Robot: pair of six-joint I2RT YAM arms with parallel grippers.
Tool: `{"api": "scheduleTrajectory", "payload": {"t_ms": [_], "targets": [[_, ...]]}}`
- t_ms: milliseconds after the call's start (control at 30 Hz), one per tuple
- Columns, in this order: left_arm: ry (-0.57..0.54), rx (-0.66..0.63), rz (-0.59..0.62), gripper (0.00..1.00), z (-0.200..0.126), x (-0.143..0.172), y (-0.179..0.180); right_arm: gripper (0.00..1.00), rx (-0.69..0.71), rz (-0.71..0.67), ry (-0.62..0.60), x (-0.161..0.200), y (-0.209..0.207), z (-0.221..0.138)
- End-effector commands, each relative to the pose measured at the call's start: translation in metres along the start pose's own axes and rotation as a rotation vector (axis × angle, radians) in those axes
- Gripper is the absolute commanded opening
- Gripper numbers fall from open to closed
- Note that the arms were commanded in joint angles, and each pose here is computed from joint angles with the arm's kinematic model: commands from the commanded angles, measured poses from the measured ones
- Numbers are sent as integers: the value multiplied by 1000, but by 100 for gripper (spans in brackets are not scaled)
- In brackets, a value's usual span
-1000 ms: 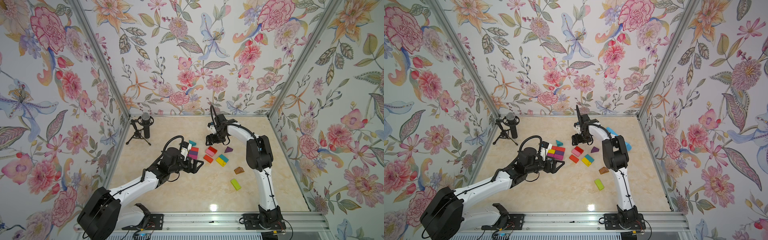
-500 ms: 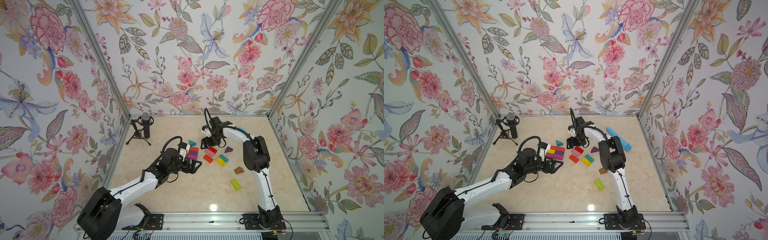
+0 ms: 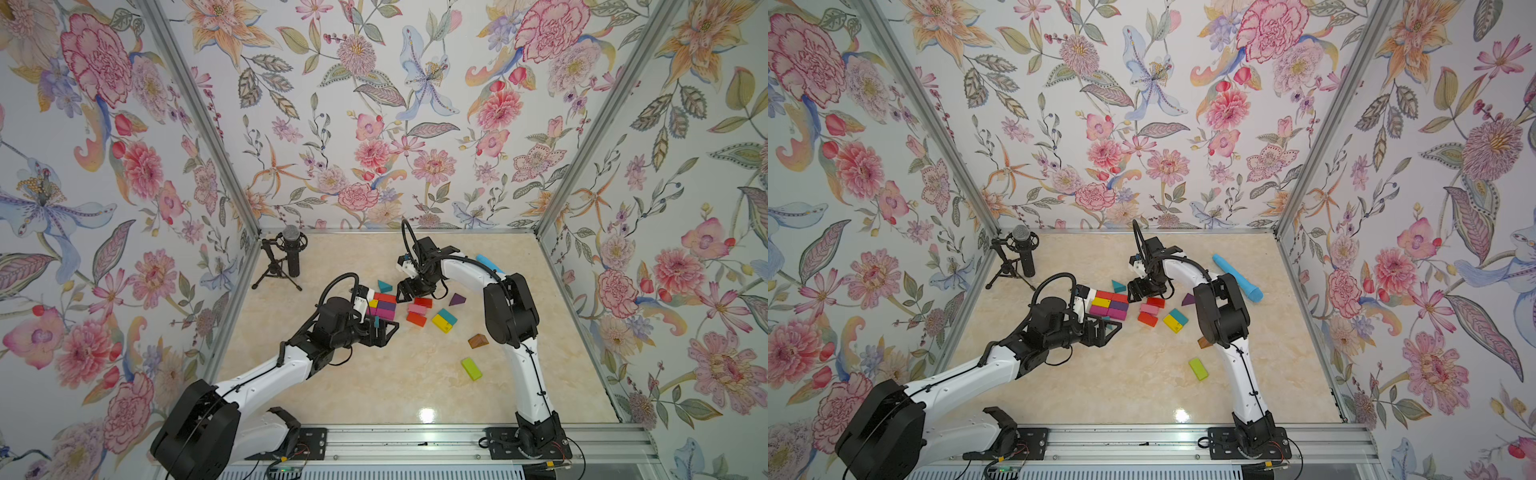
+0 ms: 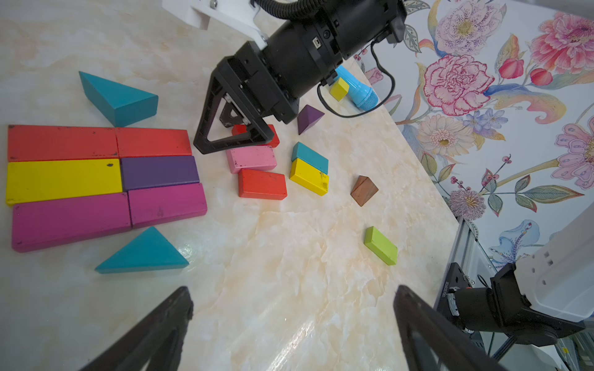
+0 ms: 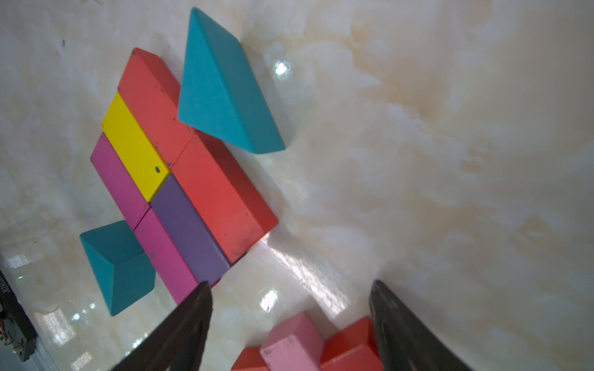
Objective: Assemble a piece of candy with building blocks
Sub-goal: Move the building block to the center of the board.
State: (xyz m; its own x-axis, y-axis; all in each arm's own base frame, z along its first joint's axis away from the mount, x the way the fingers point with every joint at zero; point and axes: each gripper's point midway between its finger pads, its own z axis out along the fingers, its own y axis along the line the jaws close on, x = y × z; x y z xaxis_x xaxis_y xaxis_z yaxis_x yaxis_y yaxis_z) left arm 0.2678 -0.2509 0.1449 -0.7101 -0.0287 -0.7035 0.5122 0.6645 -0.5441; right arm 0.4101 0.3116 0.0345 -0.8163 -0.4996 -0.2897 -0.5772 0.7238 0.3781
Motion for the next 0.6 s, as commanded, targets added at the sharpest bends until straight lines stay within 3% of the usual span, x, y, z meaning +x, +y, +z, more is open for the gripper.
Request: {"api": "scheduleTrajectory", "payload": {"t_ms": [0,300,567], "targets": [[-10,-15,-5,99,-4,0,5,79,-38,16,83,27,10,8],[-9,-19,-9,99,-3,-1,8,79,-47,6,60,25,18,-1],[-10,-25,-13,99,-4,1,9,82,-4,-31,-72,8,34,-50]]}}
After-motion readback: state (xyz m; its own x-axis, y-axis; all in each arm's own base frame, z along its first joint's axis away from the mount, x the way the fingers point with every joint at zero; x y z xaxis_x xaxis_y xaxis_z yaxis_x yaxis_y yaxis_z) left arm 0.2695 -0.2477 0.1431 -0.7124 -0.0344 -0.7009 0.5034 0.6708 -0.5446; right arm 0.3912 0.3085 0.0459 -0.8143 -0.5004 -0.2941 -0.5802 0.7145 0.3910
